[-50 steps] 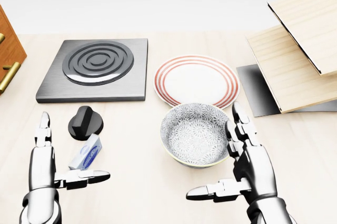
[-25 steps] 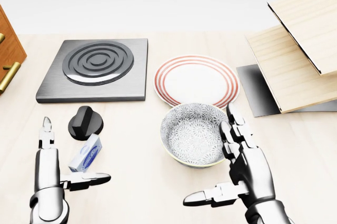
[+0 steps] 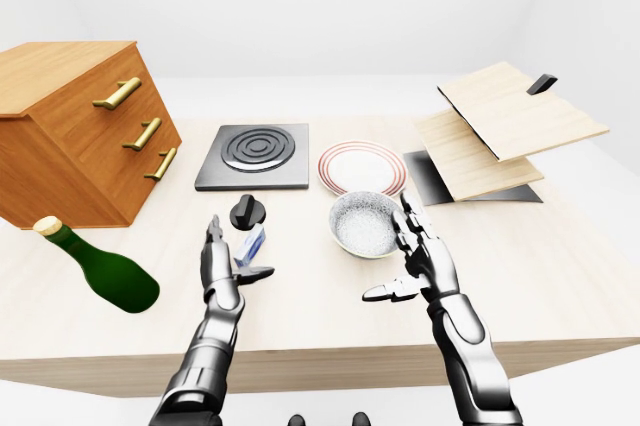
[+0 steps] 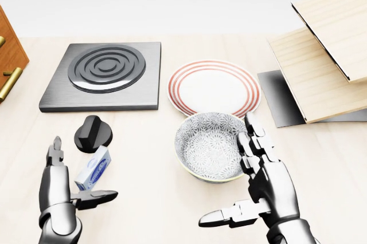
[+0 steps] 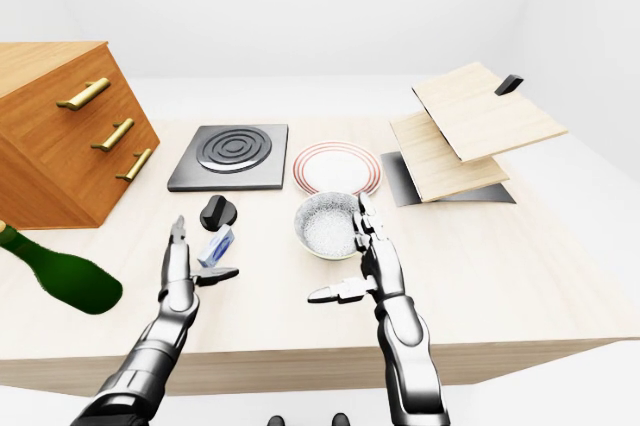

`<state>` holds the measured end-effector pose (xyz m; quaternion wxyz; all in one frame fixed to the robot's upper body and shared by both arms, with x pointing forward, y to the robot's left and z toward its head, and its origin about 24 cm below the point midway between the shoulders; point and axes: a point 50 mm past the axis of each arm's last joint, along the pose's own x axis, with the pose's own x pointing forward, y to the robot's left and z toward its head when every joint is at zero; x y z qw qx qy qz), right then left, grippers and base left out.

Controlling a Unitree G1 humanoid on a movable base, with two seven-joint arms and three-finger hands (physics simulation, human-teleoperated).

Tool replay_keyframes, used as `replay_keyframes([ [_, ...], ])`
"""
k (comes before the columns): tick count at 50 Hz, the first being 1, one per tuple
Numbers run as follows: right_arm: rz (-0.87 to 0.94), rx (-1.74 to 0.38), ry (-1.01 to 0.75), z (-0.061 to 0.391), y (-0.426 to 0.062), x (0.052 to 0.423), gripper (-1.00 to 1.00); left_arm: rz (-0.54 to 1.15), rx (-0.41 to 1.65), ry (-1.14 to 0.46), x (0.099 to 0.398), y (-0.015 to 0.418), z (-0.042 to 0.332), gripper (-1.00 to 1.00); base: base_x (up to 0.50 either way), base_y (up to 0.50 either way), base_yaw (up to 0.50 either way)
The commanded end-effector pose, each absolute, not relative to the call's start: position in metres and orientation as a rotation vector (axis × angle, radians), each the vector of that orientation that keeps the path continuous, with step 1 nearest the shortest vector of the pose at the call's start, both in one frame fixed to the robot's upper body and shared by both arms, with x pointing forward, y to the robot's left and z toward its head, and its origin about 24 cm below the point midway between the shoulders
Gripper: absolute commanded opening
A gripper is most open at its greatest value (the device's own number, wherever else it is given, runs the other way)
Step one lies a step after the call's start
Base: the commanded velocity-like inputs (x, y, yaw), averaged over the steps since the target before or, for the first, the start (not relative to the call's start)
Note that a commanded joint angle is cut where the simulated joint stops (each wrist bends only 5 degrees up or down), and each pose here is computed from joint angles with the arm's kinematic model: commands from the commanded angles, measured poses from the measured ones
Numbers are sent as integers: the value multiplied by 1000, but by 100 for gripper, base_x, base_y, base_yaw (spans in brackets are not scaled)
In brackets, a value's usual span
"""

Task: Pick up the cream cheese and put it in the bowl.

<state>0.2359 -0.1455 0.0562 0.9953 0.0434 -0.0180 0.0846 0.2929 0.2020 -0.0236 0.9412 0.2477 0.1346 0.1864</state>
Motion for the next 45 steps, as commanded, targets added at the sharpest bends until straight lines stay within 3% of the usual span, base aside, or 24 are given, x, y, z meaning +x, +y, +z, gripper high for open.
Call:
replay_keyframes([
  [1,172,88,-36,57,-145,236,100,383,521,309,293,203,-30,-96,0,0,0],
  [29,197,90,-21,56,-142,234,100,380,454,278,296,203,-21,-100,0,0,0],
  [39,204,85,-37,60,-141,233,100,352,359,128,301,199,11,-100,0,0,0],
  [45,205,84,-37,60,-141,233,100,350,349,125,301,199,11,-100,0,0,0],
])
